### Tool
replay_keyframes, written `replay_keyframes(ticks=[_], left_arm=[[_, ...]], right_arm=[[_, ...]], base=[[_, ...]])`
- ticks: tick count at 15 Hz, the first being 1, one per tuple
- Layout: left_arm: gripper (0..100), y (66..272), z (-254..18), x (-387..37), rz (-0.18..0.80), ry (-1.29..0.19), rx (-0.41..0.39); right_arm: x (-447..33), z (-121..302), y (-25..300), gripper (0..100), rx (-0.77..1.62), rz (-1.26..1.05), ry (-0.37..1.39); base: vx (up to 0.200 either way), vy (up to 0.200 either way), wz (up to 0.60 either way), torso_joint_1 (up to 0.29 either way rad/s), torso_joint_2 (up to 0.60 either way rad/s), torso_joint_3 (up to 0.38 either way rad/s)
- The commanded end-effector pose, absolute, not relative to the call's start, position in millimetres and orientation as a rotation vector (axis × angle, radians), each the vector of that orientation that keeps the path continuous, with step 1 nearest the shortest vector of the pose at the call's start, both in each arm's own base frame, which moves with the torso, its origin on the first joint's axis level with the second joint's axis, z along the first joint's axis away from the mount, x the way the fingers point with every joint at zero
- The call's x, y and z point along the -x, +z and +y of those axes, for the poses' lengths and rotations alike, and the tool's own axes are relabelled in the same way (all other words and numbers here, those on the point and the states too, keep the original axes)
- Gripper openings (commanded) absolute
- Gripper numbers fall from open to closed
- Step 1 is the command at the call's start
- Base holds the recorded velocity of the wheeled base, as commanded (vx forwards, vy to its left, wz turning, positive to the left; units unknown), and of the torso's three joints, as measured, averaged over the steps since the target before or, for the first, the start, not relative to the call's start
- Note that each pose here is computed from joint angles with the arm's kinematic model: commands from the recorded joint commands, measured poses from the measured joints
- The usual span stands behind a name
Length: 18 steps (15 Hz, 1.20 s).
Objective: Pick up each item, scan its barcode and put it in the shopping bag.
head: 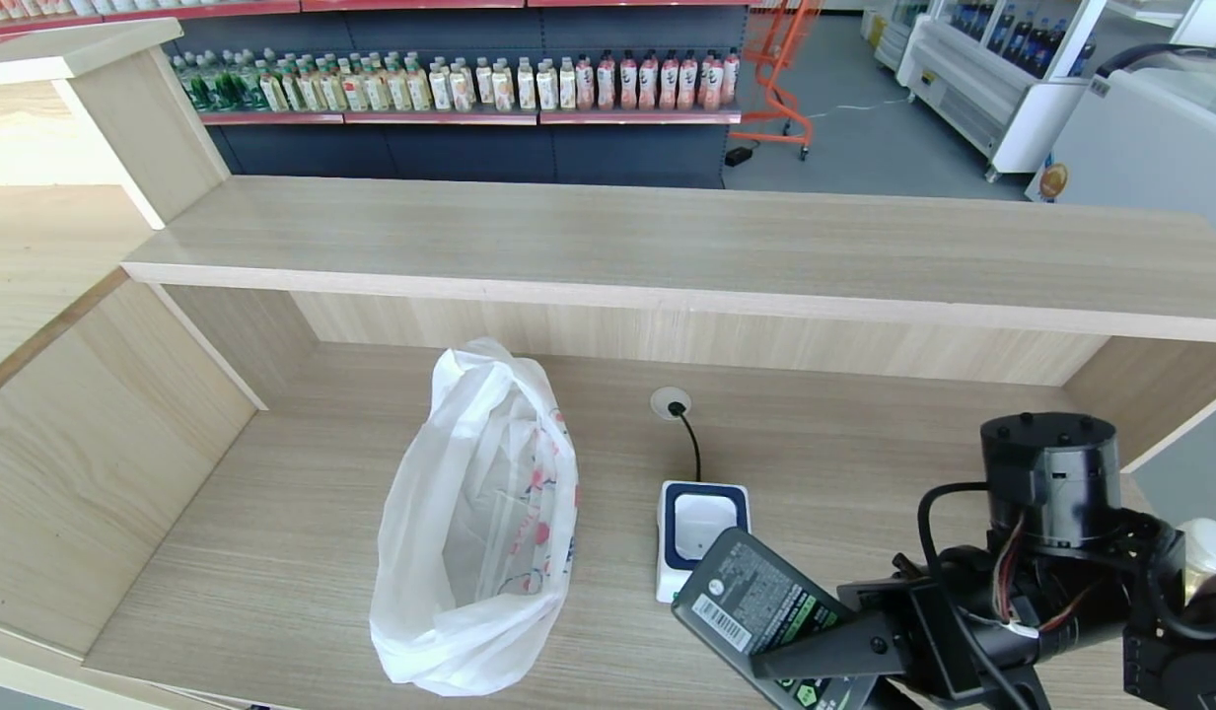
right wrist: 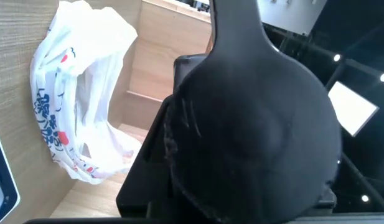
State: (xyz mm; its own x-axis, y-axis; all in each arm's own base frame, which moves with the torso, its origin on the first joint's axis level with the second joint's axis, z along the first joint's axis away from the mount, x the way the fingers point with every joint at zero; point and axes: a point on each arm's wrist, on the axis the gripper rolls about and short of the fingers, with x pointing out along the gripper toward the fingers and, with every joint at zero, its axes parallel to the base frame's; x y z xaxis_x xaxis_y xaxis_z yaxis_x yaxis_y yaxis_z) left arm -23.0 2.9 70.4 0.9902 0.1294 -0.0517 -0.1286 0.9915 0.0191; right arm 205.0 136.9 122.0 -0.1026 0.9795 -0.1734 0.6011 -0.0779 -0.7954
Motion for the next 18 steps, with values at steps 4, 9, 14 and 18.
replay_keyframes(ticks=[4,9,14,18], left_arm=[[100,70.3,2.9,23.0,0.053,0.13,-0.016],[100,70.3,2.9,23.0,0.053,0.13,-0.016],[100,70.3,2.9,23.0,0.053,0.13,-0.016],[100,70.3,2.9,23.0,0.053,0.13,-0.016]], right_arm=[[-208.3,138.8,122.3,0,1.704,-1.733,1.054],[-209.2,139.3,124.2,0,1.711,-1.743,1.035],[-209.8,139.6,125.5,0,1.712,-1.746,1.029],[-209.8,141.4,126.9,0,1.716,-1.762,1.013]], base=[[0.0,0.0,0.0,0.0,0.0,0.0],[0.0,0.0,0.0,0.0,0.0,0.0],[0.0,0.0,0.0,0.0,0.0,0.0],[0.0,0.0,0.0,0.0,0.0,0.0]])
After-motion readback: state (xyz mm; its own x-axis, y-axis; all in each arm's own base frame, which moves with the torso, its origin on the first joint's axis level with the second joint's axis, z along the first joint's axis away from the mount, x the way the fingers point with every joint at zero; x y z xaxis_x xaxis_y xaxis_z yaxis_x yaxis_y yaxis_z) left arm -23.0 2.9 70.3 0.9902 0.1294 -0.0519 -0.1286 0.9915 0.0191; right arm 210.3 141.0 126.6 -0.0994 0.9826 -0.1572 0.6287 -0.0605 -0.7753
